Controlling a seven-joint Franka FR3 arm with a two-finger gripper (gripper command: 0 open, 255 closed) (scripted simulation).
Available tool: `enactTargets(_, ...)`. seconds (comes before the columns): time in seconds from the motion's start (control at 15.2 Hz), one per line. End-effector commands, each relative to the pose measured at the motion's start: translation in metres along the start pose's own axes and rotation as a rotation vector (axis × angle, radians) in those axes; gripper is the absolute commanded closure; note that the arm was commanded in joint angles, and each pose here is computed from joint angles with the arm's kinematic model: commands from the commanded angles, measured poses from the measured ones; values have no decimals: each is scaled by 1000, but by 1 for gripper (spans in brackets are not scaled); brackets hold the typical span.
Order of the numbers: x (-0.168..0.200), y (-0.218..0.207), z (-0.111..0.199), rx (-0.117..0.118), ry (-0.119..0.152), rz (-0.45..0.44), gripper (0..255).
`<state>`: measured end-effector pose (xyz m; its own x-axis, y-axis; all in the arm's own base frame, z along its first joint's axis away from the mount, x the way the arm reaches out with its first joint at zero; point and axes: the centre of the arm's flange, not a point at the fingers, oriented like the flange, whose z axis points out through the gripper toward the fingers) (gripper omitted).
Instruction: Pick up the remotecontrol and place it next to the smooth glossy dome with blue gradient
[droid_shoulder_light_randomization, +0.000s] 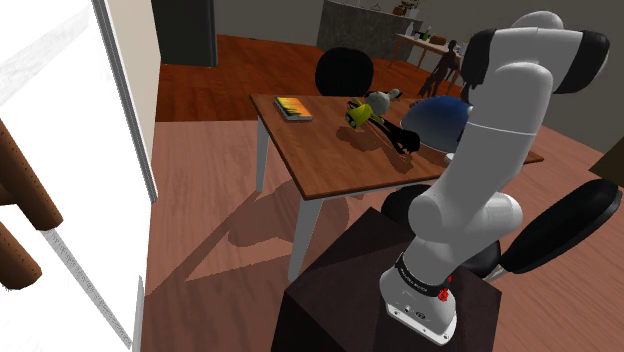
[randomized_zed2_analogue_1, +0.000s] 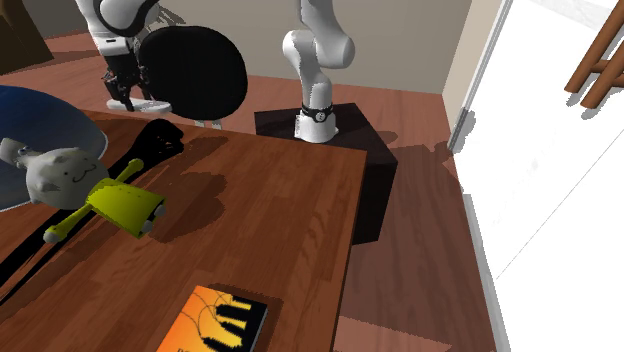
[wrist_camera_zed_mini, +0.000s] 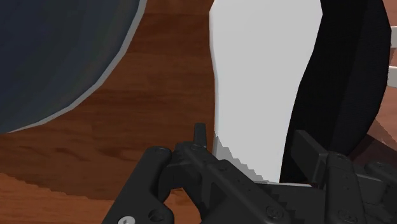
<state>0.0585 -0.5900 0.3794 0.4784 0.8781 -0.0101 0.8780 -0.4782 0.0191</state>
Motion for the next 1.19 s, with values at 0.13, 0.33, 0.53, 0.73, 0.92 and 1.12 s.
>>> enactTargets(0.13,1,-1,21,-1,-1,0,255)
enactTargets(0.33,1,-1,36,-1,-1,0,255)
enactTargets(0.53,1,-1,36,-1,-1,0,255)
enactTargets(0.73,1,-1,36,-1,-1,0,255)
enactTargets(0.92,1,-1,36,-1,-1,0,0)
enactTargets(1.12,1,-1,36,-1,-1,0,0)
